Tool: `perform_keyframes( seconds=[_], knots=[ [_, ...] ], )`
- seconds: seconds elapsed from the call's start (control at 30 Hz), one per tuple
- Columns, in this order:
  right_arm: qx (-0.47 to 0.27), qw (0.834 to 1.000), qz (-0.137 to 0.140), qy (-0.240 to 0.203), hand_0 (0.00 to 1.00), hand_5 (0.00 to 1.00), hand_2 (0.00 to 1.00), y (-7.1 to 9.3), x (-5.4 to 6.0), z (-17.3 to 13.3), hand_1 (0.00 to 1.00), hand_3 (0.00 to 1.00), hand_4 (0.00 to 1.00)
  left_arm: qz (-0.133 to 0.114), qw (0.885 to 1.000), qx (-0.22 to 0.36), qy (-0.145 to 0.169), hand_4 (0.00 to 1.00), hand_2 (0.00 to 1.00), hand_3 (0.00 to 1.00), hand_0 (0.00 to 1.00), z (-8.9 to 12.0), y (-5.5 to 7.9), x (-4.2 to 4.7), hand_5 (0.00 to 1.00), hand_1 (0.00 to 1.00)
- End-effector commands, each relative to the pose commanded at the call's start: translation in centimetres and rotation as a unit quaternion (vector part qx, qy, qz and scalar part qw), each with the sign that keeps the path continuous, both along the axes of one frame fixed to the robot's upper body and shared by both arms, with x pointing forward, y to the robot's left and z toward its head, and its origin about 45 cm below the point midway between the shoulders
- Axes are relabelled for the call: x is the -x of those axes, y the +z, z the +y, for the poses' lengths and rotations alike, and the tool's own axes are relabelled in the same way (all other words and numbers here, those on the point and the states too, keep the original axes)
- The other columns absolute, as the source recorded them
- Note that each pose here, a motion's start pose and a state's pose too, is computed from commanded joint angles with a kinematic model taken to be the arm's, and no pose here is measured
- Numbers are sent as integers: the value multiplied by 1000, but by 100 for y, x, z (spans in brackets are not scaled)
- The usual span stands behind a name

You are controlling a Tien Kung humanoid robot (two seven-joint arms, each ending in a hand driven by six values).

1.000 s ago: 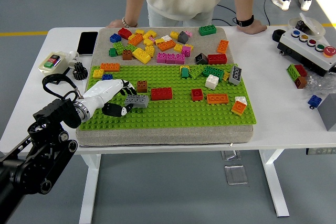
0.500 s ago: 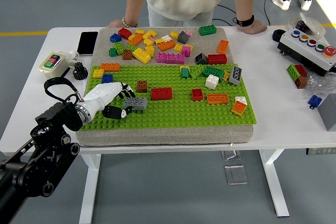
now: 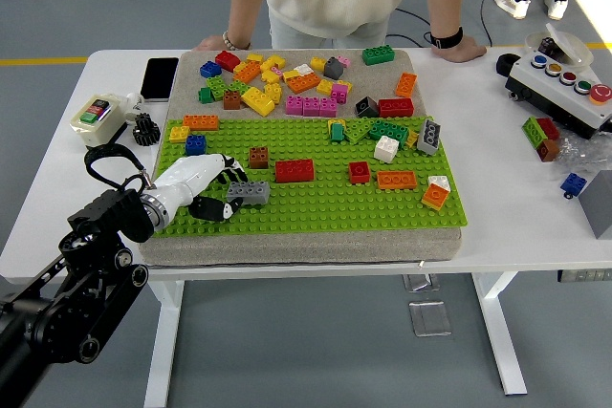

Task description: Pick up the brick,pile it on top of brick,press brick,pick up the brick,pile it on top of brick,press brick

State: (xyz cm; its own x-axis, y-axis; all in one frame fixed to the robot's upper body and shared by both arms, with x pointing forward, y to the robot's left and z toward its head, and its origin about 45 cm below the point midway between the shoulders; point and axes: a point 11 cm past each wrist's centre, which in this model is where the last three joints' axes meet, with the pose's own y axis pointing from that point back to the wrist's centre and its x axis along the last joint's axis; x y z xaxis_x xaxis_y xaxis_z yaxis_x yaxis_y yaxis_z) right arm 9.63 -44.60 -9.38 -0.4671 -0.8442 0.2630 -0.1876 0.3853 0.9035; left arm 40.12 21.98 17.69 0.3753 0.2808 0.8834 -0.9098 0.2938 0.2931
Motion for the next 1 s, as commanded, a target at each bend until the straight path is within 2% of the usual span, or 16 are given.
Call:
perform_keyframes(
  seconds=[0.13, 0.17, 0.33, 0.37, 0.73, 0.77, 1.0],
  knots=[
    [0, 1000, 1, 0, 754, 640, 733, -1, 8, -1, 687, 741, 998, 1, 1000, 0, 0, 568, 626, 558, 652, -6, 4, 0, 174, 634],
    [1, 1000, 1, 0, 754, 639, 732, -1, 10, -2, 687, 740, 998, 1, 1000, 0, -1, 642, 634, 559, 674, -8, 6, 1, 246, 651],
    [1, 1000, 1, 0, 754, 639, 732, -2, 10, 1, 687, 740, 998, 3, 1000, 0, -3, 642, 634, 559, 674, -19, -5, 5, 246, 651],
    [1, 1000, 1, 0, 754, 639, 733, -2, 11, 0, 687, 740, 998, 4, 1000, 0, -3, 758, 650, 575, 697, -21, -10, 7, 312, 670],
    [0, 1000, 0, -1, 753, 639, 733, -2, 11, 0, 687, 740, 998, 3, 1000, 1, -9, 759, 657, 584, 701, -40, 12, 1, 288, 675],
    [0, 1000, 0, -1, 754, 640, 733, -3, 12, 2, 687, 739, 998, 4, 1000, 1, -9, 794, 679, 596, 709, -39, 12, 2, 306, 684],
    [0, 1000, -1, -1, 754, 640, 733, -5, 9, 9, 687, 739, 998, -3, 1000, 2, -12, 796, 680, 600, 711, -45, 49, 3, 301, 688]
  ],
)
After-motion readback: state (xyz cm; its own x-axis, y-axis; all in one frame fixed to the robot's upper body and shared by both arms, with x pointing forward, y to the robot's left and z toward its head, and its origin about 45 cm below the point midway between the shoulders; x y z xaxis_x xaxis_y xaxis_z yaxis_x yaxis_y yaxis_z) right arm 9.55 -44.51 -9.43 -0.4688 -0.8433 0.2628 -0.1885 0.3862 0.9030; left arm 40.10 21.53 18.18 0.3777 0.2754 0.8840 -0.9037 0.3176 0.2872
